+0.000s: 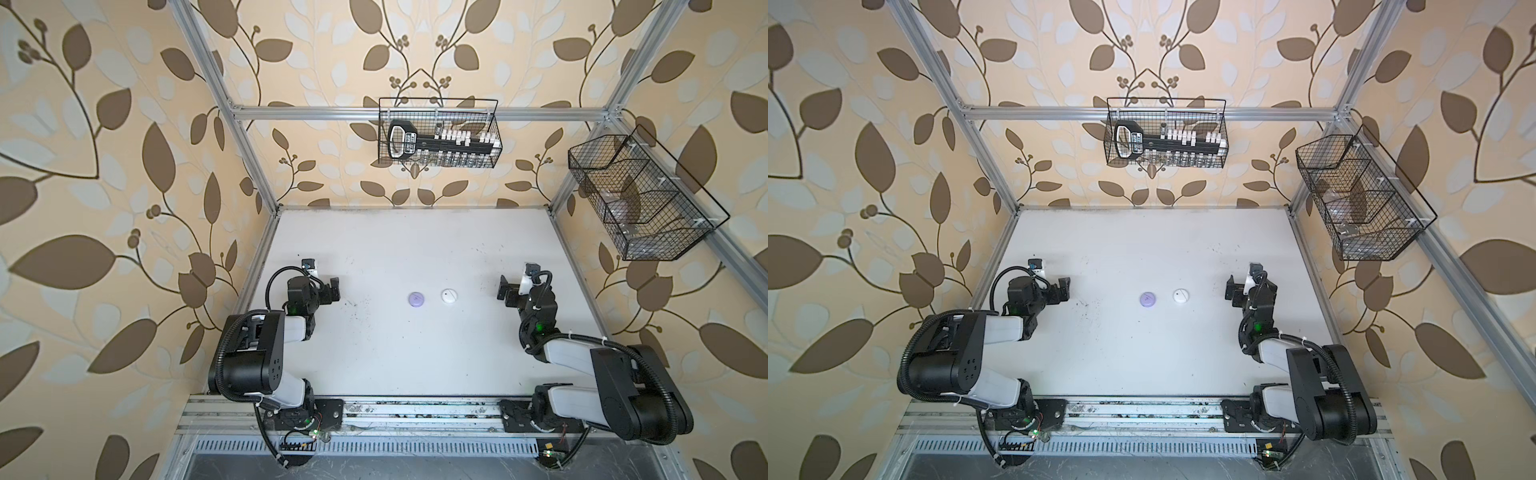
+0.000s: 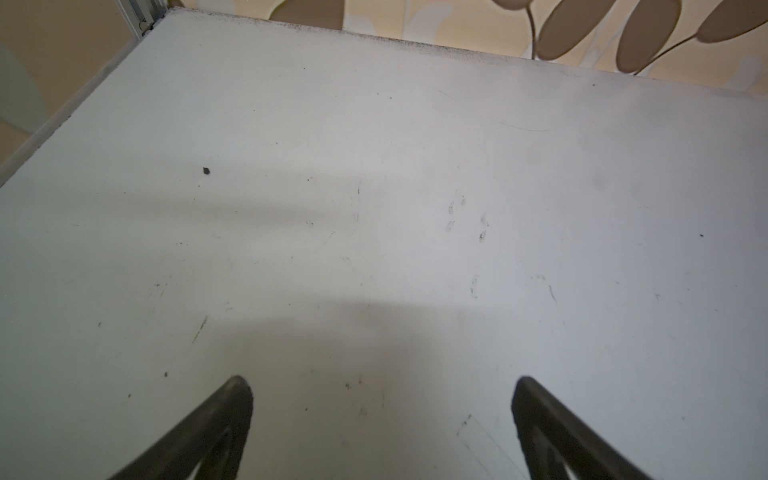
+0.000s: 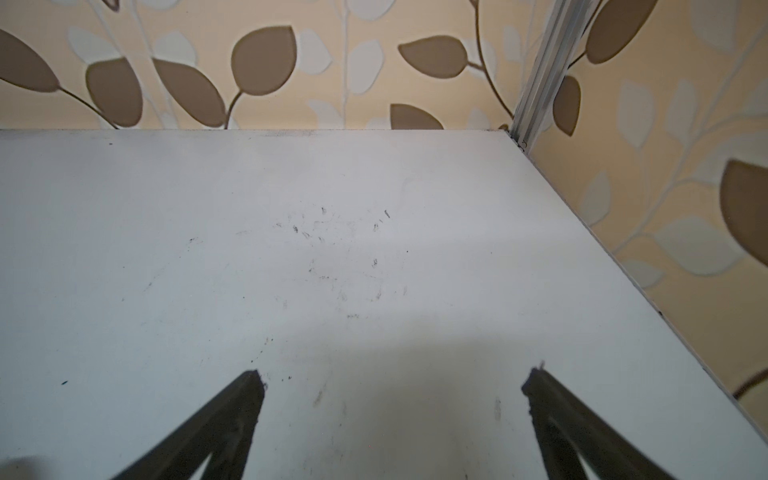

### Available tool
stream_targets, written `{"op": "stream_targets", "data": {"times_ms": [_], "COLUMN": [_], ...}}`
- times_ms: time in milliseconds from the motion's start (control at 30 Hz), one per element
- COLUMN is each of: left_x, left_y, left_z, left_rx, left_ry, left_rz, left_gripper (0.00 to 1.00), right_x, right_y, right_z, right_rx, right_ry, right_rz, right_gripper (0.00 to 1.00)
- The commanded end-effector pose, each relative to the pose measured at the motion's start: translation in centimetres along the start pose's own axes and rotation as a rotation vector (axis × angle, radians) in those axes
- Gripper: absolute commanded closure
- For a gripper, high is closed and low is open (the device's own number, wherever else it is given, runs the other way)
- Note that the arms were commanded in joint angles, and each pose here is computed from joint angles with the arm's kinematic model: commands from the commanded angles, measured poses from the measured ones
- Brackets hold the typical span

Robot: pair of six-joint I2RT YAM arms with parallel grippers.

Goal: Insert the wireless bluetooth earbuds into the charging case

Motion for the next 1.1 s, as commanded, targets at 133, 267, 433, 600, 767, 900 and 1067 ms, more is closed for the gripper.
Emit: {"op": "stream_targets", "data": {"times_ms": [133, 267, 433, 600, 767, 900, 1067], "left_x": [-0.31, -0.31, -0.24, -0.26, -0.26, -0.26, -0.26], "left_y": [0.12, 0.11, 0.15, 0.08, 0.09, 0.09, 0.09], "left_z": [-1.43, -1.53, -1.40, -1.48, -1.47, -1.50, -1.46], "left_rx": [-0.002, -0.002, -0.001, -0.002, -0.002, -0.002, -0.002], "left_ry": [-0.034, -0.035, -0.034, -0.036, -0.036, -0.036, -0.035], "left_rz": [0.006, 0.006, 0.005, 0.007, 0.007, 0.007, 0.007], "left_gripper": [0.01, 0.01, 0.01, 0.01, 0.01, 0.01, 0.01], "right_x": [0.44, 0.53, 0.63, 0.71, 0.70, 0.71, 0.70], "right_y": [-0.75, -0.74, -0.69, -0.37, -0.35, -0.36, -0.38], "right_z": [-0.36, -0.47, -0.42, -0.47, -0.53, -0.49, -0.53], "right_rx": [-0.043, -0.045, -0.043, -0.021, -0.021, -0.021, -0.022], "right_ry": [-0.080, -0.089, -0.090, -0.091, -0.093, -0.092, -0.093], "right_rz": [0.014, 0.013, 0.013, 0.020, 0.019, 0.020, 0.021], "right_gripper": [0.00, 0.00, 0.00, 0.00, 0.00, 0.00, 0.00]}}
Point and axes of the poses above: each gripper's point midway between its finger pads, its own x axis back along the fingers, its own y axis along the line the jaws close on, z = x × y, the point moved 2 cm from there along x, back along the fingers, and after that the axes turned 1 degree about x, right-handed, at the moved point
